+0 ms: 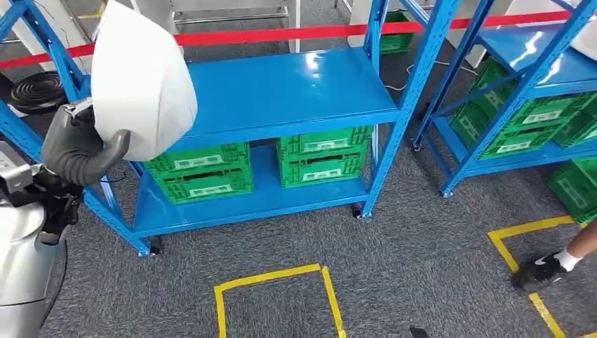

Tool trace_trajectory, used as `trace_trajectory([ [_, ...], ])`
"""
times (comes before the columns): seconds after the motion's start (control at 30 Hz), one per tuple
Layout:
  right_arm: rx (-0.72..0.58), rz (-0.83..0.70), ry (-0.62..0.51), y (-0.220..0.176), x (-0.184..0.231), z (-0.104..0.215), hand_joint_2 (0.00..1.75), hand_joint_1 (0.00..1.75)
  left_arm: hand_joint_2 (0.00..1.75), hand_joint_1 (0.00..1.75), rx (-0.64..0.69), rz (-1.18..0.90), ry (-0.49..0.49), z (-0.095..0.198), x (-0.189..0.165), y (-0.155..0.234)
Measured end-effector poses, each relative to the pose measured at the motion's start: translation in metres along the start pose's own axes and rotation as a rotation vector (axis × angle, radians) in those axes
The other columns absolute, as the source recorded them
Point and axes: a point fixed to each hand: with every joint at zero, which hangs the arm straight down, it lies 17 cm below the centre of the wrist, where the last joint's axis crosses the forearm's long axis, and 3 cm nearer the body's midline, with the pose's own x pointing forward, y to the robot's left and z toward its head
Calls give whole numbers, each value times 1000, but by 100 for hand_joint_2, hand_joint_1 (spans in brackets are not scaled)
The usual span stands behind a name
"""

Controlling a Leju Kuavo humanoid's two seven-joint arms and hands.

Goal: Take the parts from the cabinet and place them on the table.

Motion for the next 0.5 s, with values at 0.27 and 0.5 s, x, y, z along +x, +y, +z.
trace_trajectory([
  [0.27, -3, -23, -5, 2, 3, 0, 0, 0, 175, 175, -13, 7, -10, -15, 0, -4],
  [0.5, 0, -25, -4, 4, 2, 0, 0, 0, 175, 175, -15, 23, -11, -18, -3, -10],
])
